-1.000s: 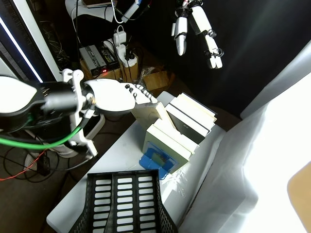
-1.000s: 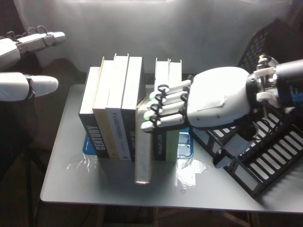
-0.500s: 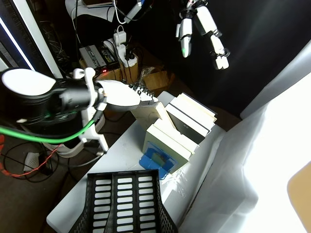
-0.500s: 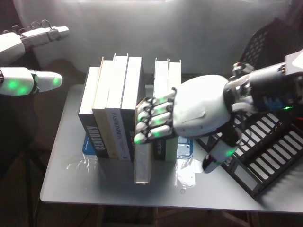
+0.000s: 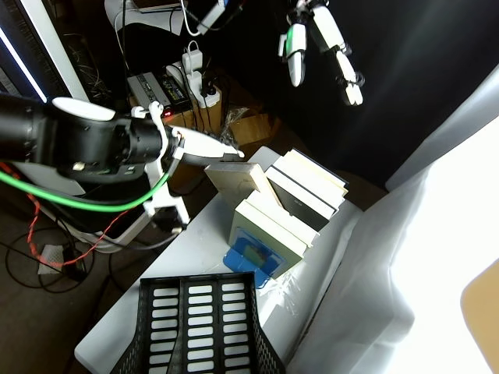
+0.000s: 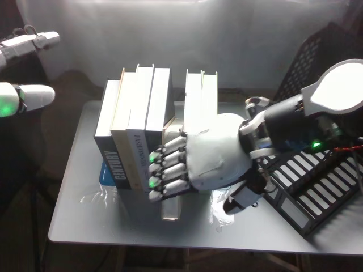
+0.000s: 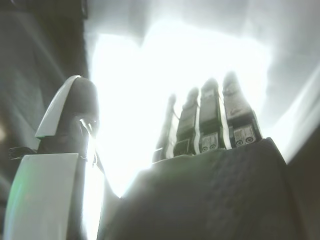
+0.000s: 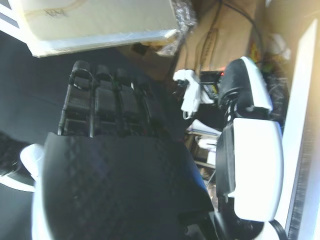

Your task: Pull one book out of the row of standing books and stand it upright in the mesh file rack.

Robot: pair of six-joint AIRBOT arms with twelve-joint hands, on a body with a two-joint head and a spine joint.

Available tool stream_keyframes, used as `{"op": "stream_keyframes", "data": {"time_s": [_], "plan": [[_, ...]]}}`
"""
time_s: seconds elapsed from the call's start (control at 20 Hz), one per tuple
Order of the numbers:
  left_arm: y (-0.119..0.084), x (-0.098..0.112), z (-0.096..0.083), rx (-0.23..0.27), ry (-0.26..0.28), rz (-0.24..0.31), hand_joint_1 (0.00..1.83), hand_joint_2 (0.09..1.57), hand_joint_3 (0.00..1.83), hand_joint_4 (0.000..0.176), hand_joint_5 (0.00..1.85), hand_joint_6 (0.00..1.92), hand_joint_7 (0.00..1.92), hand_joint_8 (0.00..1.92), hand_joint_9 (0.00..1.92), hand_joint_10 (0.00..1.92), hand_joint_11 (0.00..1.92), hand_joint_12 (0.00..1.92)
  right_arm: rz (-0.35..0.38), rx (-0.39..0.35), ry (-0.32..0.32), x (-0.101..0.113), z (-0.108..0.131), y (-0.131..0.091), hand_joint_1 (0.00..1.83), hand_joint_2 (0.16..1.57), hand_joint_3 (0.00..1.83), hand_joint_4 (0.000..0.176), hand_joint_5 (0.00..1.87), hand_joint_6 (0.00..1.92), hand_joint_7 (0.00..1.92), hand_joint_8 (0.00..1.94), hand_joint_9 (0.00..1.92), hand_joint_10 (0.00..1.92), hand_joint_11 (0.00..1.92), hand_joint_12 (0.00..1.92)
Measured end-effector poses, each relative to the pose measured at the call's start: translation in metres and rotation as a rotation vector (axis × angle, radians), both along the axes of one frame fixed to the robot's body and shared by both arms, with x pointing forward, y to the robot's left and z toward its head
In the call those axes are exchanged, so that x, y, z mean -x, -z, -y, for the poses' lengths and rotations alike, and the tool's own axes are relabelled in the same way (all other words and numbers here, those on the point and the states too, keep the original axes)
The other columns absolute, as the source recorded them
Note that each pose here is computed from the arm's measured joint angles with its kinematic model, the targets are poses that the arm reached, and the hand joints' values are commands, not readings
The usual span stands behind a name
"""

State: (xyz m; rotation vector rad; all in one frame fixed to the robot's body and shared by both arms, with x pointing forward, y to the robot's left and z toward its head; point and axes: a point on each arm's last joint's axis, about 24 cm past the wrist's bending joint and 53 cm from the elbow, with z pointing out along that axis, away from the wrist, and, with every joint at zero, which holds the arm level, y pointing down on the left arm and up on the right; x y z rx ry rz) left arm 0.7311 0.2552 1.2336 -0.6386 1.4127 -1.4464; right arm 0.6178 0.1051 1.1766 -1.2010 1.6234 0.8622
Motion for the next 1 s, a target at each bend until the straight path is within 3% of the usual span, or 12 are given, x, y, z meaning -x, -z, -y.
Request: {"op": "stream_keyframes", "data": {"time_s": [0.15, 0.25, 0.3, 0.5, 0.65, 0.8, 1.0], "plan": [[-0.0036, 0.0038, 0.0009, 0.010, 0.007, 0.012, 0.72, 1.30, 0.00, 0.045, 0.13, 0.01, 0.00, 0.00, 0.00, 0.00, 0.00, 0.00, 0.008, 0.009, -0.018, 0.0050, -0.0045, 0.0017, 1.00, 1.13, 0.05, 0.000, 0.05, 0.02, 0.00, 0.00, 0.00, 0.00, 0.00, 0.00], [-0.0052, 0.0050, 0.0024, 0.013, 0.012, 0.019, 0.72, 1.30, 0.00, 0.048, 0.13, 0.01, 0.00, 0.00, 0.00, 0.00, 0.00, 0.00, 0.010, 0.011, -0.020, 0.0056, -0.0047, 0.0019, 0.97, 1.13, 0.05, 0.000, 0.00, 0.00, 0.00, 0.00, 0.00, 0.00, 0.00, 0.00], [-0.0061, 0.0055, 0.0031, 0.017, 0.014, 0.022, 0.72, 1.31, 0.01, 0.032, 0.14, 0.02, 0.00, 0.00, 0.00, 0.00, 0.00, 0.00, 0.011, 0.011, -0.020, 0.0057, -0.0048, 0.0020, 1.01, 1.06, 0.01, 0.000, 0.03, 0.01, 0.00, 0.00, 0.00, 0.00, 0.00, 0.00], [-0.0057, 0.0069, 0.0027, 0.023, 0.014, 0.023, 0.76, 1.30, 0.00, 0.004, 0.14, 0.01, 0.00, 0.00, 0.00, 0.00, 0.00, 0.00, 0.010, 0.011, -0.023, 0.0071, -0.0055, 0.0019, 1.12, 1.04, 0.00, 0.000, 0.08, 0.03, 0.00, 0.00, 0.00, 0.00, 0.00, 0.00], [-0.0062, 0.0064, -0.0001, 0.034, 0.006, 0.021, 0.79, 1.29, 0.00, 0.001, 0.15, 0.01, 0.00, 0.00, 0.00, 0.00, 0.00, 0.00, 0.018, 0.007, -0.023, 0.0076, -0.0110, 0.0011, 1.09, 1.01, 0.00, 0.000, 0.06, 0.02, 0.00, 0.00, 0.00, 0.00, 0.00, 0.00], [-0.0080, 0.0073, -0.0012, 0.039, 0.004, 0.024, 0.77, 1.29, 0.00, 0.015, 0.14, 0.00, 0.00, 0.00, 0.00, 0.00, 0.00, 0.00, 0.018, 0.009, -0.027, 0.0086, -0.0117, 0.0016, 1.09, 1.02, 0.00, 0.000, 0.05, 0.01, 0.00, 0.00, 0.00, 0.00, 0.00, 0.00], [-0.0095, 0.0078, -0.0014, 0.041, 0.005, 0.029, 0.80, 1.29, 0.00, 0.002, 0.16, 0.01, 0.00, 0.00, 0.00, 0.00, 0.00, 0.00, 0.017, 0.007, -0.025, 0.0086, -0.0118, 0.0012, 1.09, 1.02, 0.00, 0.000, 0.05, 0.01, 0.00, 0.00, 0.00, 0.00, 0.00, 0.00]]}}
